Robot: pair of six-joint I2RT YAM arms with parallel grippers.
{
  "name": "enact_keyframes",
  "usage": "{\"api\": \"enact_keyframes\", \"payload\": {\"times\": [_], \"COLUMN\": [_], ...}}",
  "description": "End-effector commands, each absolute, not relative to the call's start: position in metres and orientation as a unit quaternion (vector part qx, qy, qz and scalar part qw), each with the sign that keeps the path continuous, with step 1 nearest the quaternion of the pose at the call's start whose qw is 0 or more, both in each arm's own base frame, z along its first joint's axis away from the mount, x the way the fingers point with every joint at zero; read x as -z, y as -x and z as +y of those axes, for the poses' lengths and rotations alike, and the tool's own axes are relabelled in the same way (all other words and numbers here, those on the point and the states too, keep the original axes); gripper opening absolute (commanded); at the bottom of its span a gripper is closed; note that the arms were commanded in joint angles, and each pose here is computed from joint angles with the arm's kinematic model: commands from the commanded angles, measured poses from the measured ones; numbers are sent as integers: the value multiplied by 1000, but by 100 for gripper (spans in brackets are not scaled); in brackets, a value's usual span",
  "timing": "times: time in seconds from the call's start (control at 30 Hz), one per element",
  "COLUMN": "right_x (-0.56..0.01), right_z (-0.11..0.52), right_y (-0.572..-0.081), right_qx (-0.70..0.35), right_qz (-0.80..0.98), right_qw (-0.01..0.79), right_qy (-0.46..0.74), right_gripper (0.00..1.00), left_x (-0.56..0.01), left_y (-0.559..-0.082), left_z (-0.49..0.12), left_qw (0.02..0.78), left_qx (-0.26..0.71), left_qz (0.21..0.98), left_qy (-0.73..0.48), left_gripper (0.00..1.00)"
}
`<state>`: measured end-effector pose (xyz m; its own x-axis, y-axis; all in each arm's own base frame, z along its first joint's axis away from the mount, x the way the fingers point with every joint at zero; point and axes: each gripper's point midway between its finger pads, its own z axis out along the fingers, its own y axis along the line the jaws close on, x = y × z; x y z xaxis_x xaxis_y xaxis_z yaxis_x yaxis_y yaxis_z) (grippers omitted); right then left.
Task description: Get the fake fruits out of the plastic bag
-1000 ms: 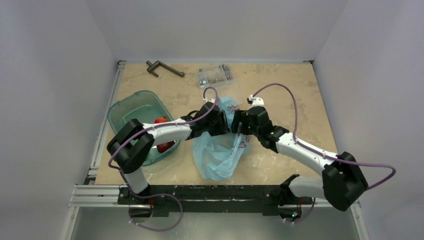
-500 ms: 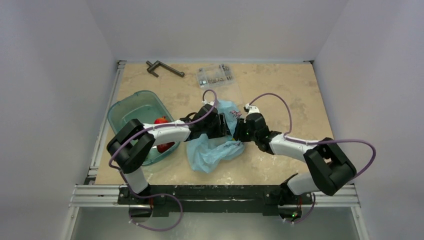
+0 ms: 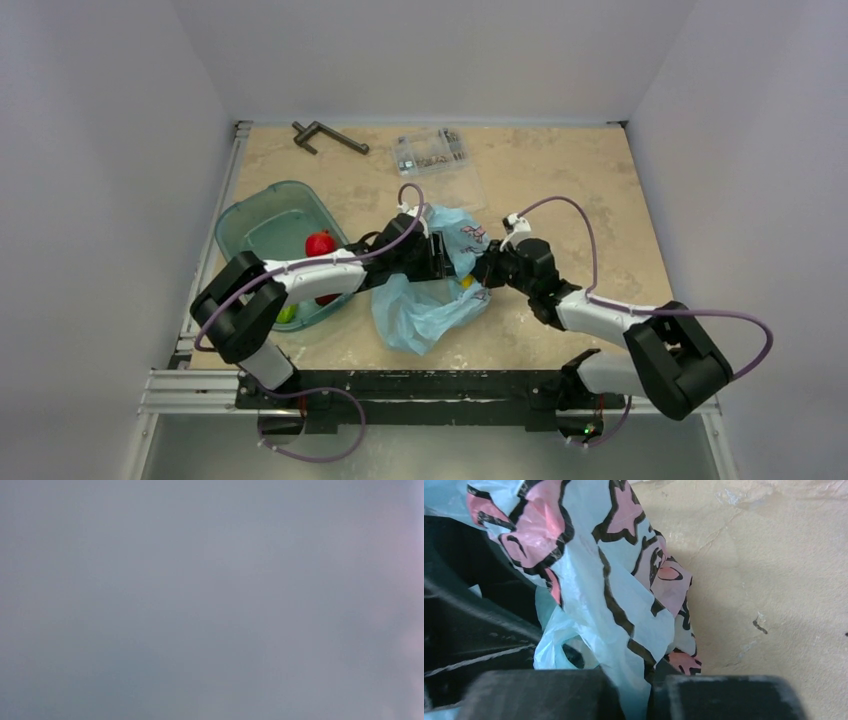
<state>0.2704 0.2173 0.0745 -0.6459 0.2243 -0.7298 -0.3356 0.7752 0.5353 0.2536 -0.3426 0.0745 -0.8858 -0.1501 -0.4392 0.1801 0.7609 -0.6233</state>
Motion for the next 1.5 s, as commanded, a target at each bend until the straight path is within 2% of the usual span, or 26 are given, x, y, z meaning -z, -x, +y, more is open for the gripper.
{"api": "enact_keyframes", "payload": {"times": [0.0,0.07,0.17,0.3,0.4,0.53,0.67,0.8,0.9,1.07,1.23,1.27,1.37,1.47], "right_x": [-96,-82,-71,-80,-90,-94,-100,-84,-70,-63,-76,-80,-89,-88], "right_z": [225,218,196,185,184,179,190,201,200,195,197,197,195,197], "right_y": [-283,-289,-292,-277,-261,-244,-226,-206,-202,-207,-216,-218,-221,-219], "right_qx": [-358,-309,-228,-199,-207,-208,-262,-302,-302,-288,-294,-293,-287,-295], "right_qz": [819,856,897,920,922,924,912,913,916,916,904,902,899,895], "right_qw": [446,414,379,339,329,321,314,272,264,280,309,316,329,332], "right_qy": [33,33,11,4,1,-9,8,26,23,18,23,24,32,44], "right_gripper": [13,40,63,80,98,99,99,91,80,42,3,0,0,0], "left_x": [-112,-127,-141,-161,-171,-181,-185,-187,-180,-155,-120,-113,-87,-79], "left_y": [-250,-249,-243,-235,-226,-212,-195,-177,-167,-172,-192,-198,-226,-247], "left_z": [-346,-343,-334,-335,-335,-331,-327,-326,-340,-378,-397,-396,-372,-365], "left_qw": [279,289,287,288,286,278,259,243,211,171,153,161,205,225], "left_qx": [382,379,357,378,399,416,435,456,476,503,475,462,383,363], "left_qz": [880,877,884,873,864,857,851,843,838,831,852,859,894,900], "left_qy": [-46,-64,-87,-107,-115,-124,-138,-152,-163,-163,-158,-154,-111,-86], "left_gripper": [59,69,77,82,83,83,83,80,68,52,32,30,25,22]}}
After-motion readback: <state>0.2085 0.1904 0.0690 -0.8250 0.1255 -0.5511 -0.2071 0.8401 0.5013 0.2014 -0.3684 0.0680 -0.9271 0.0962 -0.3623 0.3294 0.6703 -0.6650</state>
